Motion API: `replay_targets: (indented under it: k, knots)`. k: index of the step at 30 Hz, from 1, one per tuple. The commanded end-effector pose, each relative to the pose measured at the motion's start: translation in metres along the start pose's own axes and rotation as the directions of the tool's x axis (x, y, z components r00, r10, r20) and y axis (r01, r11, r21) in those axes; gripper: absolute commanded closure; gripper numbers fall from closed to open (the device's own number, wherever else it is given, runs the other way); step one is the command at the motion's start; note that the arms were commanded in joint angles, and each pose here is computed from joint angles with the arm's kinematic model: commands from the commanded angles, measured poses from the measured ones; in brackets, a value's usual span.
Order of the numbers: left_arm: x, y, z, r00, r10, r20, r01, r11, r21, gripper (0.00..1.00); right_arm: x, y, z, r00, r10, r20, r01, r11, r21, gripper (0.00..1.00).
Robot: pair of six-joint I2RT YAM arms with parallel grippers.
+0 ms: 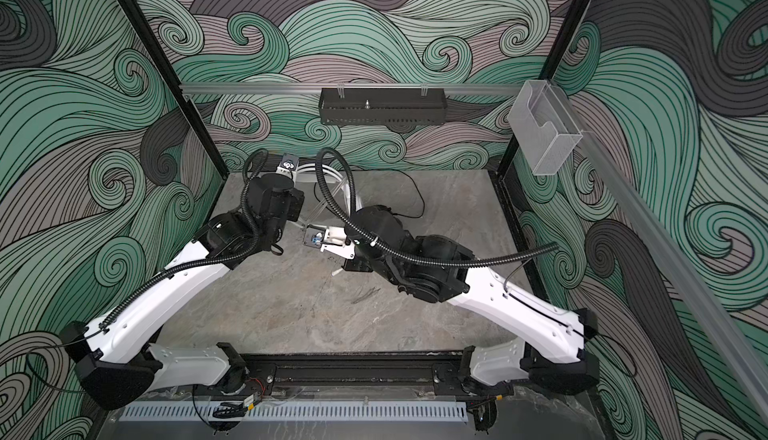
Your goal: Wrap the headphones
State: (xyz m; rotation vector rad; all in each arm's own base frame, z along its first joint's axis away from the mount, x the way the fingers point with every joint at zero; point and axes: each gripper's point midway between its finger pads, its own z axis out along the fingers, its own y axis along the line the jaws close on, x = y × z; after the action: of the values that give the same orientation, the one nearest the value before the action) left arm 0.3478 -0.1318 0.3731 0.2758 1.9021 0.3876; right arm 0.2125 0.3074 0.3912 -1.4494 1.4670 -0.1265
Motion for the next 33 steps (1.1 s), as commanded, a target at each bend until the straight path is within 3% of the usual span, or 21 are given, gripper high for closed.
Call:
replay_targets:
  k: [1, 6, 12, 20, 33]
  knots:
    - [-0.01, 0.016, -0.009, 0.999, 0.016, 0.046, -0.015, 0.999, -0.029, 1.0, -0.003, -0.051, -0.023, 0.999, 0.033, 0.02, -0.036, 0.989, 0.144, 1.0]
    - [-0.004, -0.006, -0.016, 0.998, 0.043, 0.055, -0.05, 0.99, 0.131, 1.0, -0.007, -0.083, -0.024, 0.996, 0.078, 0.032, -0.083, 0.974, 0.213, 1.0]
    - [0.001, -0.026, -0.029, 0.998, 0.023, 0.063, -0.04, 0.958, 0.283, 1.0, -0.006, -0.093, -0.014, 0.995, 0.094, 0.012, -0.094, 0.963, 0.253, 1.0]
    - [0.003, -0.036, -0.049, 0.997, -0.034, 0.071, 0.002, 0.911, 0.411, 1.0, 0.026, -0.112, -0.012, 0.976, 0.214, -0.025, -0.197, 0.932, 0.303, 1.0]
    - [-0.022, -0.036, -0.085, 0.981, -0.169, 0.09, 0.091, 0.826, 0.557, 1.0, 0.052, -0.107, 0.003, 0.912, 0.404, 0.074, -0.41, 0.883, 0.23, 0.92]
